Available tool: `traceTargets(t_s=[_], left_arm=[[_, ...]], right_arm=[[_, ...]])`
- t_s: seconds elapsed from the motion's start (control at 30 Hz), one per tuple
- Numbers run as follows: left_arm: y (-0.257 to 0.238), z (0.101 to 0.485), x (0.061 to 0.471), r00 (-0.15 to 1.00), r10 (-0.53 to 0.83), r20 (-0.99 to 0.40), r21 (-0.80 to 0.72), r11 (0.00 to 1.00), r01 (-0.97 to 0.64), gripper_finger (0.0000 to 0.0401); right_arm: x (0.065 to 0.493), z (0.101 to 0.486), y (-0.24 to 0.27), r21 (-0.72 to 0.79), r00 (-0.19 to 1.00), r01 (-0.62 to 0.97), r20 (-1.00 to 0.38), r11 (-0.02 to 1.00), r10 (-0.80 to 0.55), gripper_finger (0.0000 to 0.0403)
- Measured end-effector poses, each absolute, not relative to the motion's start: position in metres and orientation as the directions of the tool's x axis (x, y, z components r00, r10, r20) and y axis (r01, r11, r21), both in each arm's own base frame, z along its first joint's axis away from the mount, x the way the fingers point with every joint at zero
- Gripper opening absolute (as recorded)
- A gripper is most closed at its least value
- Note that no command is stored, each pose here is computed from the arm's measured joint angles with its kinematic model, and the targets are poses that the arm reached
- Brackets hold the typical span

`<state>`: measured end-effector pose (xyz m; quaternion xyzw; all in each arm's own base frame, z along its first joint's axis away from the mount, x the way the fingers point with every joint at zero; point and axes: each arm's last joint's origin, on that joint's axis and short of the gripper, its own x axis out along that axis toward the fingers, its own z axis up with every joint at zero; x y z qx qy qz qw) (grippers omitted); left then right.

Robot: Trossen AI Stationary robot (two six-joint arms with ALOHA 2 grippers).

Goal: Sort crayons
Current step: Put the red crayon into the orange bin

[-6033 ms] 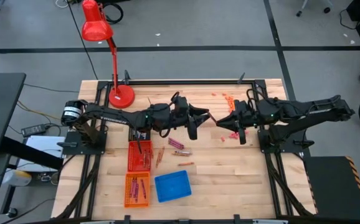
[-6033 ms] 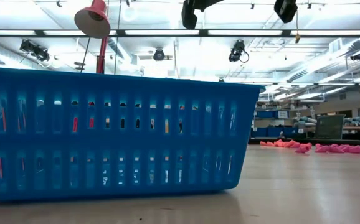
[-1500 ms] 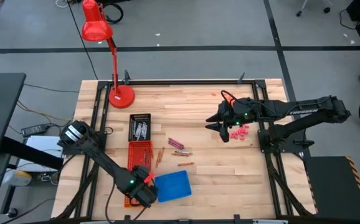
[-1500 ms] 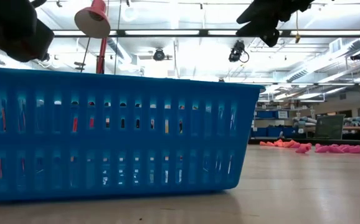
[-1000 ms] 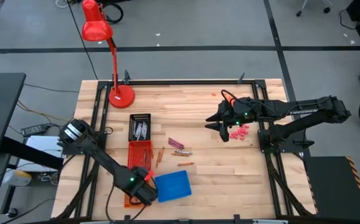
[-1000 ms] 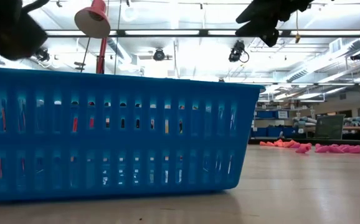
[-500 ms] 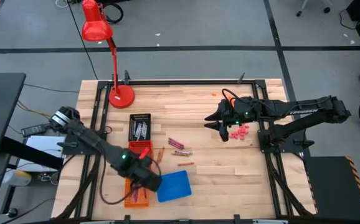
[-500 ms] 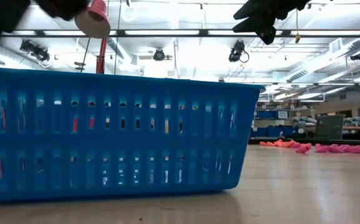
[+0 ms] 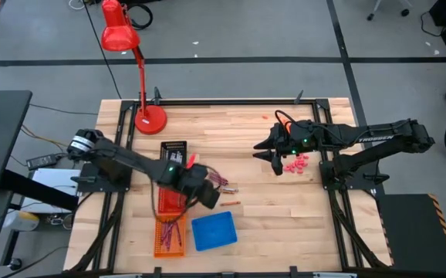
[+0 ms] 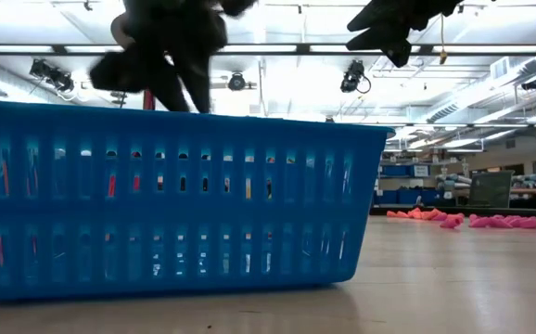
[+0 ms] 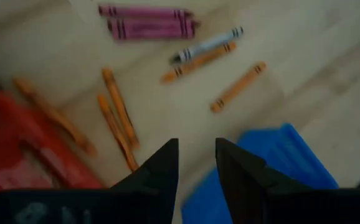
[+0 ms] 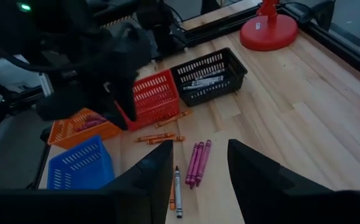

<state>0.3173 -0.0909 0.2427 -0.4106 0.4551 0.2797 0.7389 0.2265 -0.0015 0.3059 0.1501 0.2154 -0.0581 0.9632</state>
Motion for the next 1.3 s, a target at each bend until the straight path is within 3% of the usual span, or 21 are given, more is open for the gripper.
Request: traceTargets(t_s=[0.23,0.4,0.53,0.9,1.13,1.3], left_arm=[[-0.06,0.219,0.341,0.411,0.084,-0.908,-0.264,0.647,-0.715,0.0118],[-0.045,0.204,0.356,0.424,0.106,-0.899,-0.139,0.851,-0.506,0.0118],[-0.033,0.197,0.362,0.419,0.12,-0.9,-0.022,0.947,-0.319,0.0118],[-0.003,0.185,0.367,0.383,0.156,-0.91,0.134,0.988,-0.083,0.0118],[0.011,0.174,0.372,0.374,0.136,-0.917,0.109,0.99,-0.094,0.0118],[0.012,0.174,0.373,0.383,0.094,-0.919,0.098,0.995,-0.01,0.0118]], right_arm=[[0.226,0.306,-0.002,0.242,0.9,0.171,-0.432,0.955,-0.052,0.0156],[0.226,0.306,-0.002,0.227,0.9,0.164,-0.434,0.96,-0.051,0.0156],[0.227,0.306,-0.002,0.227,0.901,0.164,-0.431,0.96,-0.052,0.0156],[0.228,0.305,-0.001,0.236,0.902,0.164,-0.428,0.958,-0.049,0.0156],[0.234,0.299,0.001,0.233,0.889,0.164,-0.456,0.958,-0.041,0.0156],[0.24,0.295,0.003,0.24,0.884,0.151,-0.468,0.959,-0.022,0.0156]])
